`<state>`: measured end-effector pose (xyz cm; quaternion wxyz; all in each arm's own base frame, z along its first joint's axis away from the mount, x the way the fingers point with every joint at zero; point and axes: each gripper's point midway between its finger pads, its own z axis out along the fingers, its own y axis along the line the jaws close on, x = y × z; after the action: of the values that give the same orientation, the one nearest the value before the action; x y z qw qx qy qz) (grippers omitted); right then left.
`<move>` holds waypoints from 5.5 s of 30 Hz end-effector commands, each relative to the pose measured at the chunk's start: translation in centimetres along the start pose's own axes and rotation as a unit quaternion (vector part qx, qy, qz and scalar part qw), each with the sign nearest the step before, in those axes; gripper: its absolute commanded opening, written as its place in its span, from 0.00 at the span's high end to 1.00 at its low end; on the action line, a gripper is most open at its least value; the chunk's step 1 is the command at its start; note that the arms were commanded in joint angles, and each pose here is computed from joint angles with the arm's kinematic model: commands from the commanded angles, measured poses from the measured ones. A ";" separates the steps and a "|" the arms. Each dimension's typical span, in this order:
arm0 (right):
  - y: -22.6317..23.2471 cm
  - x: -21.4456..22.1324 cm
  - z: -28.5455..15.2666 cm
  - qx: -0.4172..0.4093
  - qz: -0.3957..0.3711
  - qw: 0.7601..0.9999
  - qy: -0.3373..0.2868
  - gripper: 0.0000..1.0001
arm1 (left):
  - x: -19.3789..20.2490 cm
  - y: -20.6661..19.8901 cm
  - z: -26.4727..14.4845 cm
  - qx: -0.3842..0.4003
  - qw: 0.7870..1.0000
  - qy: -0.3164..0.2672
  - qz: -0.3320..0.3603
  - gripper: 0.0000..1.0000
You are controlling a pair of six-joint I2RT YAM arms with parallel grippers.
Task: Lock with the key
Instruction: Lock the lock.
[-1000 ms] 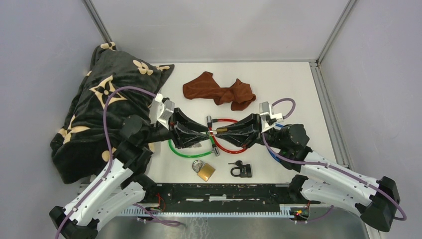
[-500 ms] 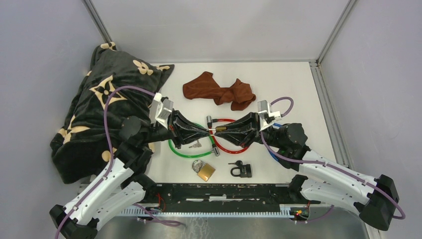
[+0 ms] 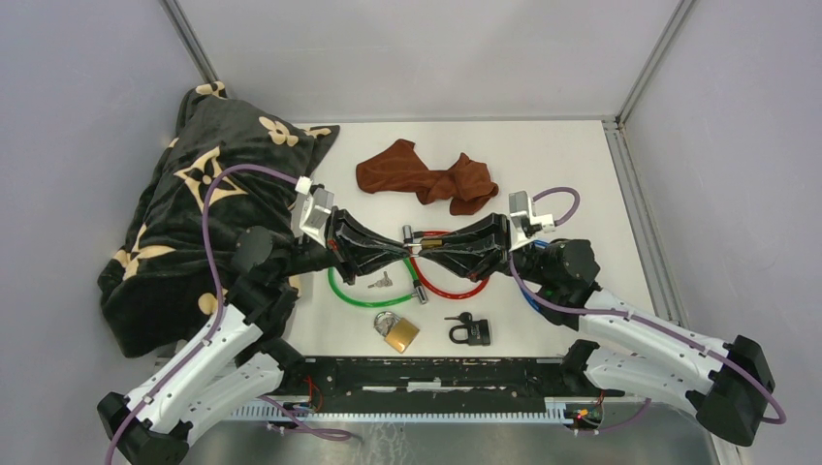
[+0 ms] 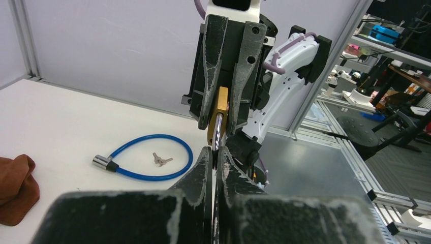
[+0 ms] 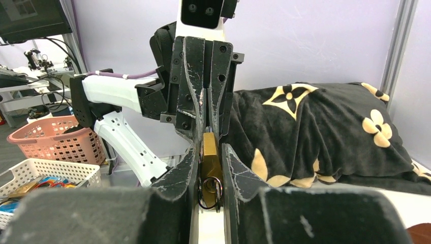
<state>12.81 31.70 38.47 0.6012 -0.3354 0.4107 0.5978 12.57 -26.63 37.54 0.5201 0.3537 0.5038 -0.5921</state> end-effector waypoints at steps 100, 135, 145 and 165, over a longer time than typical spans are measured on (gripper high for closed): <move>-2.4 4.8 -4.6 -0.006 -0.043 0.949 0.313 0.45 | 6.1 2.2 -3.4 -0.046 0.980 0.141 0.130 0.98; -5.0 10.0 -5.6 0.056 -0.046 0.958 0.276 0.27 | 9.4 7.9 -12.4 -0.069 0.691 0.656 0.296 0.98; -3.1 12.6 -5.8 0.014 -0.028 0.968 0.247 0.30 | 9.5 4.2 -6.2 -0.095 0.839 0.528 0.091 0.98; -2.0 14.4 -4.3 -0.037 0.007 0.971 0.237 0.56 | 8.4 2.8 -4.2 -0.054 0.881 0.469 0.012 0.98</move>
<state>13.92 33.39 20.76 0.4496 -0.4815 0.5598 0.5027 13.01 -23.37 25.65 0.2189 0.5762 0.7317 -0.2910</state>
